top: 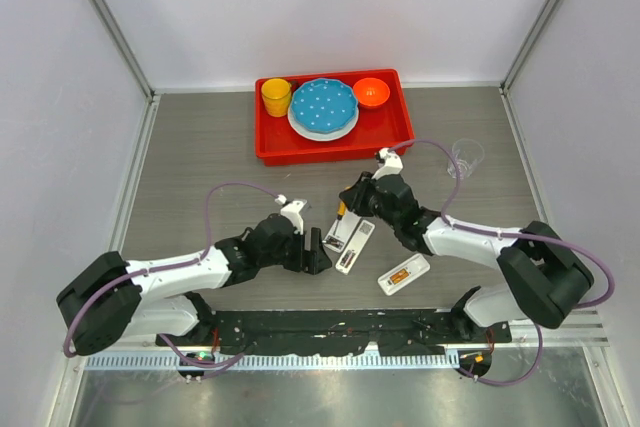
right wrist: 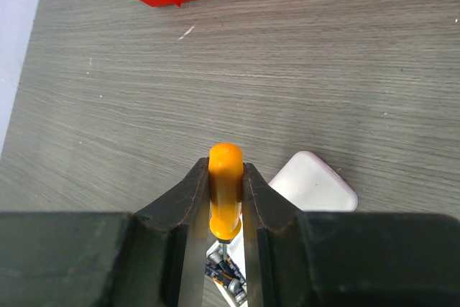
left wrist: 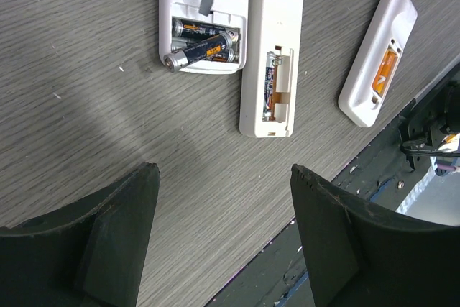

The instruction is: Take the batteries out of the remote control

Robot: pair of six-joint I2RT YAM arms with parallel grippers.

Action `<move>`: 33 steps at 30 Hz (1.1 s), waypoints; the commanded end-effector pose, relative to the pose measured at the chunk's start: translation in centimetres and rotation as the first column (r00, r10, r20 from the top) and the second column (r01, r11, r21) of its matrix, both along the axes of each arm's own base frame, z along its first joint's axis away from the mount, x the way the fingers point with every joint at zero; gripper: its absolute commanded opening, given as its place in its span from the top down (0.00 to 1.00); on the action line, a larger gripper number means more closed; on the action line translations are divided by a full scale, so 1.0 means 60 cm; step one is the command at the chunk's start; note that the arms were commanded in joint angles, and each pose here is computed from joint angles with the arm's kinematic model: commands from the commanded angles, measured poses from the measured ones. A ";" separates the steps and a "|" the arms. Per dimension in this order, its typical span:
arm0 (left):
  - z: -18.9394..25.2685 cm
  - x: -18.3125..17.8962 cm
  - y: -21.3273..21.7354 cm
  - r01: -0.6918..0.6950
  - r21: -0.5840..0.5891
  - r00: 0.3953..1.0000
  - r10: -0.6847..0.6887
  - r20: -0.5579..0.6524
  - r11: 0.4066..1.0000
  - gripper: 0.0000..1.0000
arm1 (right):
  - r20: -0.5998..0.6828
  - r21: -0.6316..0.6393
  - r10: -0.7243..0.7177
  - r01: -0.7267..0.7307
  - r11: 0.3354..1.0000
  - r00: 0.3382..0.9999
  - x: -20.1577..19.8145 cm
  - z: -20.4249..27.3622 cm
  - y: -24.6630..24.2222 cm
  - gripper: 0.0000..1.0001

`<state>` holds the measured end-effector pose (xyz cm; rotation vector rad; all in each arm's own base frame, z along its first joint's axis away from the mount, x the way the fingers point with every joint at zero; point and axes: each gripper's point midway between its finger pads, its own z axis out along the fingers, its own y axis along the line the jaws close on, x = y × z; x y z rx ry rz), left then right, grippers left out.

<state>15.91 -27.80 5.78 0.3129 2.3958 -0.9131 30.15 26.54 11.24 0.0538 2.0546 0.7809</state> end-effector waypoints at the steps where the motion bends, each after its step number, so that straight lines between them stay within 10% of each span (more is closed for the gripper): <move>1: 0.021 0.009 -0.007 -0.004 -0.047 0.999 0.006 0.040 0.999 0.23 | 0.057 0.006 -0.012 0.012 1.000 0.998 0.029 0.020 0.015 0.98; 18: 0.008 0.010 -0.005 -0.013 -0.042 0.999 0.014 0.037 0.999 0.23 | -0.004 0.049 0.173 -0.173 0.984 0.985 -0.040 0.006 0.040 0.98; 33: 0.022 0.017 -0.039 0.059 -0.001 0.997 -0.058 0.058 0.998 0.24 | 0.050 0.040 0.057 -0.059 0.997 0.997 -0.021 0.067 0.005 0.99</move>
